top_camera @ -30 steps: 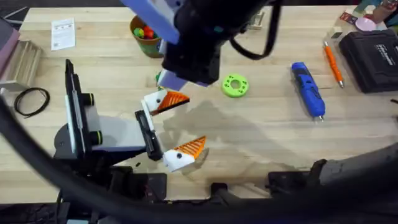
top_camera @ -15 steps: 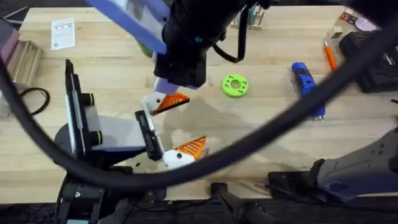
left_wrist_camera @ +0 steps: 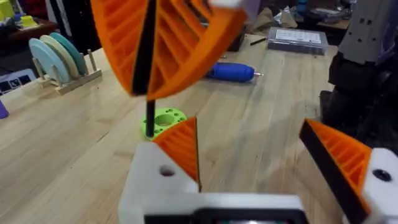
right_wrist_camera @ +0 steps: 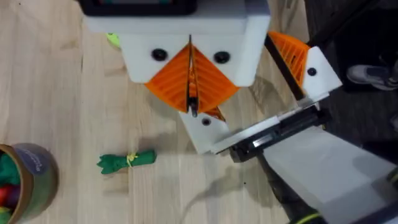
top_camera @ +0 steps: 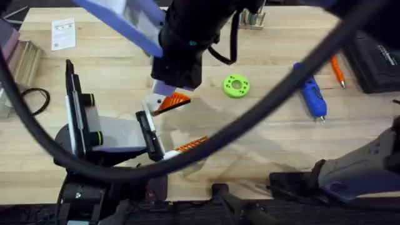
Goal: Pick up the gripper from the table and insert it into the empty holder that is missing its gripper. Then pick up a screw, insert it into the mounting hole, and use the screwdriver to tighten it. Finally, clean up the table by picking up the vegetable and placing it into the bucket.
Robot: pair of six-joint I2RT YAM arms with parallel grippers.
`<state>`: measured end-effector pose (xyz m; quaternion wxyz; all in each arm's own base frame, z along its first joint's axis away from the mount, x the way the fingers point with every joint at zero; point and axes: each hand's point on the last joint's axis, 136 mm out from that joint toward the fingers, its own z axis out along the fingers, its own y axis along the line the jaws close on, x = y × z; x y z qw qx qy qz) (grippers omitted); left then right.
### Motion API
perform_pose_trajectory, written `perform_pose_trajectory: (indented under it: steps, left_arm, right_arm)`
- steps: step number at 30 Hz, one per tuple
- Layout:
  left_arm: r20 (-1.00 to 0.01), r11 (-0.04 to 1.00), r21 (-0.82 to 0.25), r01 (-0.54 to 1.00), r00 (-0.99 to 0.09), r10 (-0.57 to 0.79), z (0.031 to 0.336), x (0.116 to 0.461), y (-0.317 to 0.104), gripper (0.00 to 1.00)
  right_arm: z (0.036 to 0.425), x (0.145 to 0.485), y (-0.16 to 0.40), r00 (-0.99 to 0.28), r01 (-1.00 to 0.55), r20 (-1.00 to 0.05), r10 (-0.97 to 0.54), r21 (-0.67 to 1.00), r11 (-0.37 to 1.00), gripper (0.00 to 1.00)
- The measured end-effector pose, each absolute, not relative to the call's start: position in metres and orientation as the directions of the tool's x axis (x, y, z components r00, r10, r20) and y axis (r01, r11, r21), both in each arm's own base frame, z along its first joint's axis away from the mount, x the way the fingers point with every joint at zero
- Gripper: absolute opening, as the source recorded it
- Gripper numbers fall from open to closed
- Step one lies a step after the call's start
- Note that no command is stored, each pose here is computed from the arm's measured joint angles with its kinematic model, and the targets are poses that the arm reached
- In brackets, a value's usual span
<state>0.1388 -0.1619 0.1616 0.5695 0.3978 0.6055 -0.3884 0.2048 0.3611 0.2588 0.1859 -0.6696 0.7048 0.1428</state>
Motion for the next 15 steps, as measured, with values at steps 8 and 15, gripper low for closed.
perform_pose_trajectory:
  steps: [8,15]
  left_arm:
    - [-0.999,0.382,-0.017,0.924,-0.035,0.039,0.162,0.139,-0.162,0.986]
    - [-0.999,0.381,-0.017,0.924,-0.035,0.039,0.162,0.139,-0.162,0.985]
  right_arm:
    - [0.248,0.205,0.362,-0.041,-0.998,-0.427,-0.904,-0.03,0.06,0.006]
    - [0.246,0.2,0.36,-0.041,-0.998,-0.409,-0.912,-0.018,0.053,0.006]
